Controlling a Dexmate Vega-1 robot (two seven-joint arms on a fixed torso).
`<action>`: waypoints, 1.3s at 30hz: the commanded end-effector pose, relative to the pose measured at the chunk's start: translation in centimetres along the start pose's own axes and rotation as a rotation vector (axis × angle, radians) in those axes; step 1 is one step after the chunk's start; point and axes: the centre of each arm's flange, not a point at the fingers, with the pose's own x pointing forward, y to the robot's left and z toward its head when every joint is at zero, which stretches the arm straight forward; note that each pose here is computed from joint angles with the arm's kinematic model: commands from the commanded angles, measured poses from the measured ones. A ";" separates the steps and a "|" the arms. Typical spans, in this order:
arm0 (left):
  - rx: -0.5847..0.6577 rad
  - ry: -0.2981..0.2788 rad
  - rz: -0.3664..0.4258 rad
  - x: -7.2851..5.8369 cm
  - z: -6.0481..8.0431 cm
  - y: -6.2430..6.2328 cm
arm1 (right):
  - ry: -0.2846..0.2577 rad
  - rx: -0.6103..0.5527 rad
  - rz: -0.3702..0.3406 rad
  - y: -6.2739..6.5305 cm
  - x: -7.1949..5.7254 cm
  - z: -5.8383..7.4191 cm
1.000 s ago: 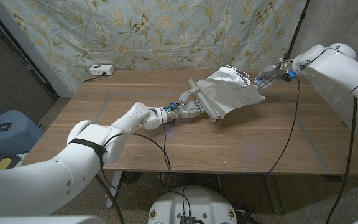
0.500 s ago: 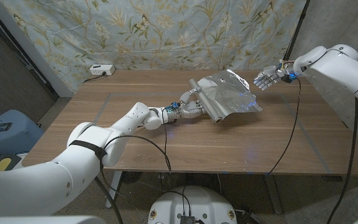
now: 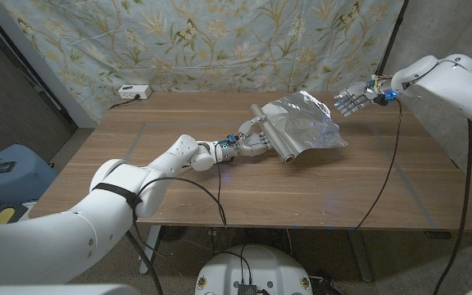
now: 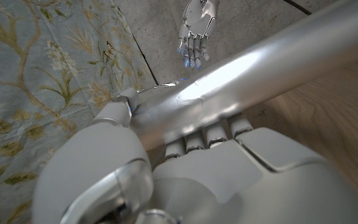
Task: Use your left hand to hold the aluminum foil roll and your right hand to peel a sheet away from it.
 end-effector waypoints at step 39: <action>0.029 0.007 0.009 -0.3 -0.3 -0.6 | -0.074 0.013 0.292 -1.7 8.3 -3.6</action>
